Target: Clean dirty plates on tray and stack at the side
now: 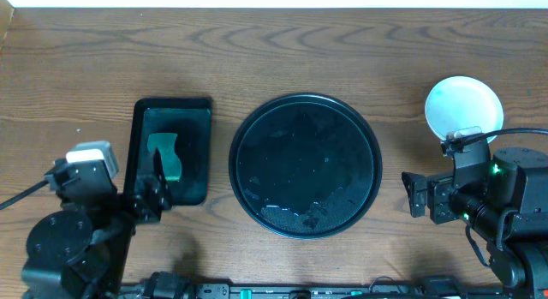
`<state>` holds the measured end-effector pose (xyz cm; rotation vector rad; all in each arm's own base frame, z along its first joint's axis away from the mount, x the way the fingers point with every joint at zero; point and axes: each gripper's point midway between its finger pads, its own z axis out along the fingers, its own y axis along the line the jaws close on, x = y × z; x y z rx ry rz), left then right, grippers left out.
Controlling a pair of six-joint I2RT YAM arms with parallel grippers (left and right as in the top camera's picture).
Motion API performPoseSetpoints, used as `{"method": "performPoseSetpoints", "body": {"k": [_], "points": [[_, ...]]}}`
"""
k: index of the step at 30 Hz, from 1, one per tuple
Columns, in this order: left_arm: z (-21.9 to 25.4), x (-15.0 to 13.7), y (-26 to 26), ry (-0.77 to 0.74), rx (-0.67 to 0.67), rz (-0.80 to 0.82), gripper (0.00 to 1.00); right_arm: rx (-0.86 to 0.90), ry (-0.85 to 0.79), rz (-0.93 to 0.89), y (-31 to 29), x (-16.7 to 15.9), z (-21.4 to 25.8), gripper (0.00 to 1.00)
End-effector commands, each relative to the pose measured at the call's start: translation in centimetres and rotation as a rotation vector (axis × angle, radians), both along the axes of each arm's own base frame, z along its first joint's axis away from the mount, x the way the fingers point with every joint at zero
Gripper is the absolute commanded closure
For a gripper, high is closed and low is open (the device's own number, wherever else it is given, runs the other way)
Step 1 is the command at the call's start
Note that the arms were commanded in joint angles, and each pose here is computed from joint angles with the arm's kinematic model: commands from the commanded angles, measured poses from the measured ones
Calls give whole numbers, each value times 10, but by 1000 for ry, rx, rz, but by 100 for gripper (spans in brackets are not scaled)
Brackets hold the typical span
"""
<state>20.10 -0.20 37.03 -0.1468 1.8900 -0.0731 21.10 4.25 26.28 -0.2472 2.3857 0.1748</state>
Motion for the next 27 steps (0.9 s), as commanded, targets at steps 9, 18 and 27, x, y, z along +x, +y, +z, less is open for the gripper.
{"method": "performPoseSetpoints", "body": {"k": [9,18,27], "points": [[-11,-4,9,-358,-24,44,18,-4,-14,21,2,0,5,1],[-47,-8,17,-483,-68,87,18,-4,-14,21,2,0,5,1],[-56,5,13,-604,-89,66,18,-4,-14,21,2,0,5,1]]}}
